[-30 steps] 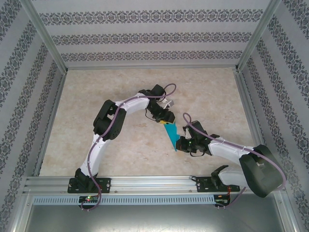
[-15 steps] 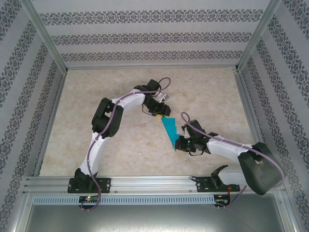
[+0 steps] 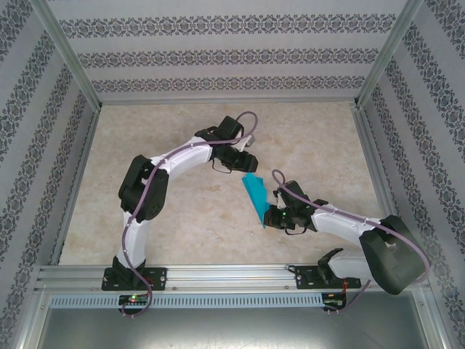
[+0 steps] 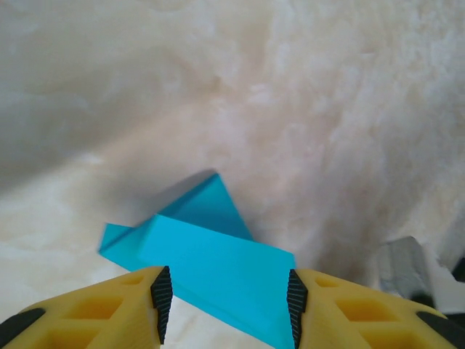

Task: Fold a paper plane with a square sheet of paper (pick it up from the middle)
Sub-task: Fold the wing for the fifth time at the center of the table.

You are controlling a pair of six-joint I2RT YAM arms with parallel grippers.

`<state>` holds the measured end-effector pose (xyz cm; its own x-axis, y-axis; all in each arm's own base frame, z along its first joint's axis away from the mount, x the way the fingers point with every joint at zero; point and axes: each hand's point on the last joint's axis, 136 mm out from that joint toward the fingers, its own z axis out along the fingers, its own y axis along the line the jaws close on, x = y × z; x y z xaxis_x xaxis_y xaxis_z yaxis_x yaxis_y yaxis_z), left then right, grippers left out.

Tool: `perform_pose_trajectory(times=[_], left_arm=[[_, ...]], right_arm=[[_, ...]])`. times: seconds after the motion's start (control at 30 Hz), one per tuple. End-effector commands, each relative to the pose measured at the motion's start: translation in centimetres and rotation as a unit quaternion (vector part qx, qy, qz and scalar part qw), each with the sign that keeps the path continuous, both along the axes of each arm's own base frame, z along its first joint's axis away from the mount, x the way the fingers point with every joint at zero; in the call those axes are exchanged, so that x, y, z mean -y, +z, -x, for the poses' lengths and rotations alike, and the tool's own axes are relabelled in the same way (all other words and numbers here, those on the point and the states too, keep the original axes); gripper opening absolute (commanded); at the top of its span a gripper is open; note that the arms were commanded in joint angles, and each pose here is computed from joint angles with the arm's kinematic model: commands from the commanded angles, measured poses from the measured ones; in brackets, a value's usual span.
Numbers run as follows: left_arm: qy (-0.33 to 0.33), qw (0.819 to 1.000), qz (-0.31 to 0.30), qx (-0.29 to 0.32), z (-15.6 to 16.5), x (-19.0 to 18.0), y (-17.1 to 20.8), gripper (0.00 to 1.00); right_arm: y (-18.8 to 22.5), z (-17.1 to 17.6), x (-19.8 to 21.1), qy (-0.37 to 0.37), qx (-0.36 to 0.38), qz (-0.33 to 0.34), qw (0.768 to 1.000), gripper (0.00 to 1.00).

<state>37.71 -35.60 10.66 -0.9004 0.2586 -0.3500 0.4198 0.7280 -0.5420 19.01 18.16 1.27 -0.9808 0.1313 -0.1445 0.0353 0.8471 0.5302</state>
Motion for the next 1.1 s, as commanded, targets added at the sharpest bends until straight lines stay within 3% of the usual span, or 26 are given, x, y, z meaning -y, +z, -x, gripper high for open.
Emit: perform_pose_trajectory(times=[0.0,0.13,0.5,0.77,1.07], left_arm=[[0.001,0.999,0.022,0.023,0.9,1.7,1.7,0.49],[-0.012,0.998,0.066,-0.019,2.1,4.2,0.3,0.49],[-0.028,0.994,0.068,-0.077,3.5,6.4,-5.0,0.49],[-0.037,0.994,0.020,-0.097,4.5,5.0,-8.9,0.48],[-0.042,0.993,-0.028,-0.109,5.3,3.0,-12.1,0.49]], right_arm=[[-2.4,3.5,2.6,0.009,-0.063,0.067,0.996,0.07],[-2.2,3.4,2.5,0.008,-0.058,0.064,0.996,0.07],[-1.4,2.8,2.3,0.002,-0.041,0.052,0.998,0.07],[-0.2,2.3,1.9,0.002,-0.026,0.034,0.999,0.08],[4.1,0.6,0.6,-0.020,0.027,-0.048,0.998,0.11]])
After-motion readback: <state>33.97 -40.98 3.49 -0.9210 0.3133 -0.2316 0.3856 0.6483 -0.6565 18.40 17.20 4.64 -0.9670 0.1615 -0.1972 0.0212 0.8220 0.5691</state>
